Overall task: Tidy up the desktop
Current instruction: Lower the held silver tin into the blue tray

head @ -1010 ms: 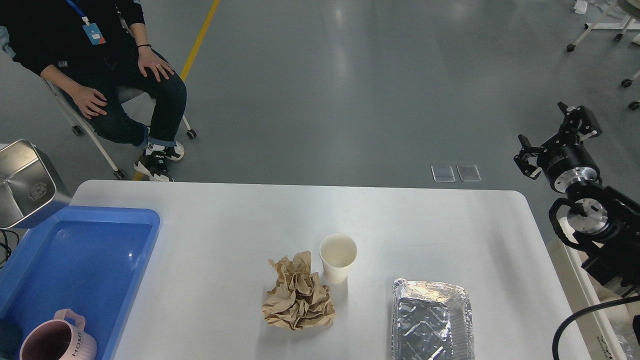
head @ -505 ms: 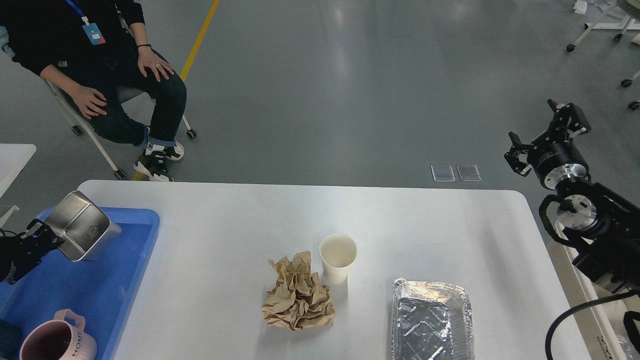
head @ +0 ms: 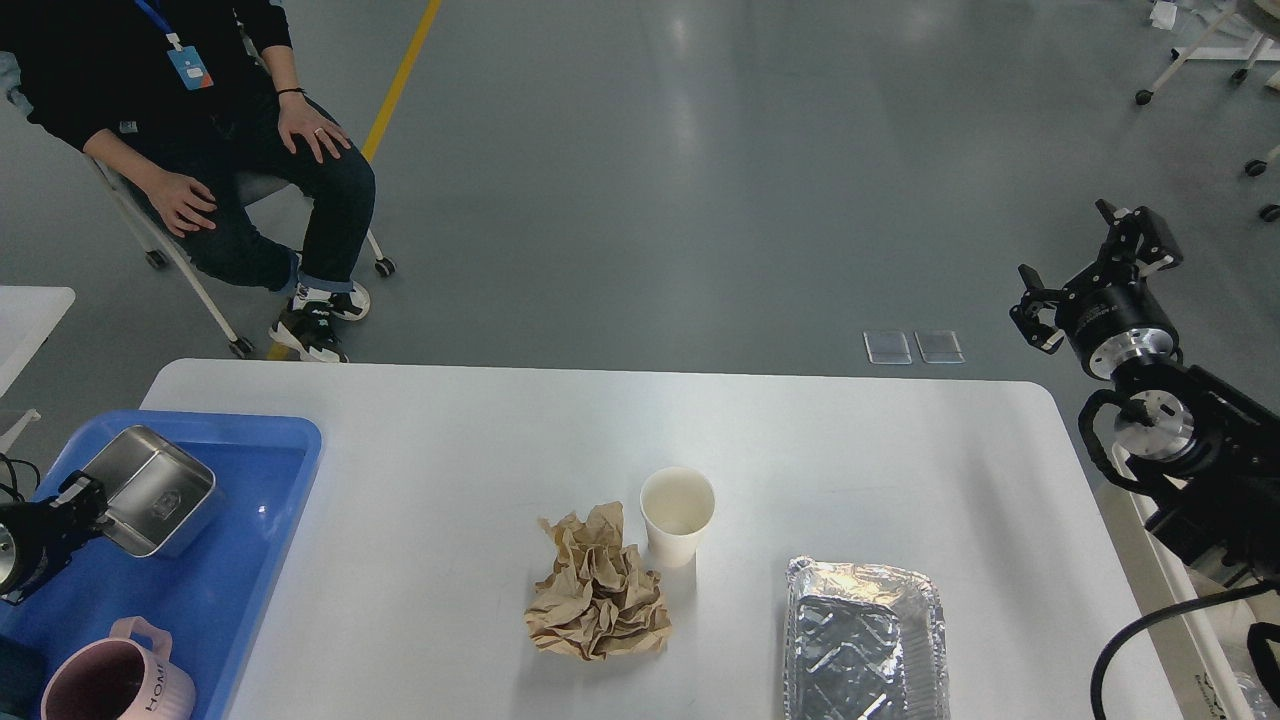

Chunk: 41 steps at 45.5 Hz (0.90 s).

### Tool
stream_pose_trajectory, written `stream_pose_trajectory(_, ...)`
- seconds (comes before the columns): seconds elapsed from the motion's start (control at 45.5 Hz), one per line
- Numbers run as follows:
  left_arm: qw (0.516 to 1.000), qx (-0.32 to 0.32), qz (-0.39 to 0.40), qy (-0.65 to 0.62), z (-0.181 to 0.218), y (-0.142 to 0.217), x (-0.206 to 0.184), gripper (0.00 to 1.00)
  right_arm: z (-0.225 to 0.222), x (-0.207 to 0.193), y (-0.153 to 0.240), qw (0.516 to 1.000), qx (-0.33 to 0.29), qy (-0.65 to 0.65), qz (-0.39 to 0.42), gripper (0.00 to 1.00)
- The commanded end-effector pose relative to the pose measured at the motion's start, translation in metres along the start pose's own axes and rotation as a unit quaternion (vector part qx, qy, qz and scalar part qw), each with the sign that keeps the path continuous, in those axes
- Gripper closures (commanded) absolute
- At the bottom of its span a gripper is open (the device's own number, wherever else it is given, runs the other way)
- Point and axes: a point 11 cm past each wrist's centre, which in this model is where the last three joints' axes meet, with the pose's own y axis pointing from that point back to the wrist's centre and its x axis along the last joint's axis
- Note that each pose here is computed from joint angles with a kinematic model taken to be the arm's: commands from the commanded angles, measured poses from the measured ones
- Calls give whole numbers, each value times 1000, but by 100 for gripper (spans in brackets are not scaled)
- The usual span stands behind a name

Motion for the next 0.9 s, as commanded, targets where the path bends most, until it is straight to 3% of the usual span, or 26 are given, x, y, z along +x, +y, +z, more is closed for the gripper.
stream_pose_trajectory(0.0,1000,11,8,2,1,-5,-6,100,-1,-1,-1,1000,1,0,-1,0)
stream_pose_trajectory(0.285,1000,8,-6,0,6,-12,-22,96,10,-9,-2,1000,-6,-7,-7,0)
stream_pose_trajectory(0.417,1000,7,-9,-1,7,-13,-24,88,9,-9,-2,1000,-6,-7,-7,0)
stream_pose_trajectory(0.615,1000,-13,-14,0,10,-11,-21,56,9,-9,-2,1000,-5,-8,-7,0)
stream_pose_trajectory(0.703,999,-39,-28,1,16,-8,-19,26,9,-9,-2,1000,-6,-8,-7,0)
stream_pose_trajectory(0.878,993,-85,-71,27,23,33,32,6,3,-13,-5,1000,-1,-6,-10,0)
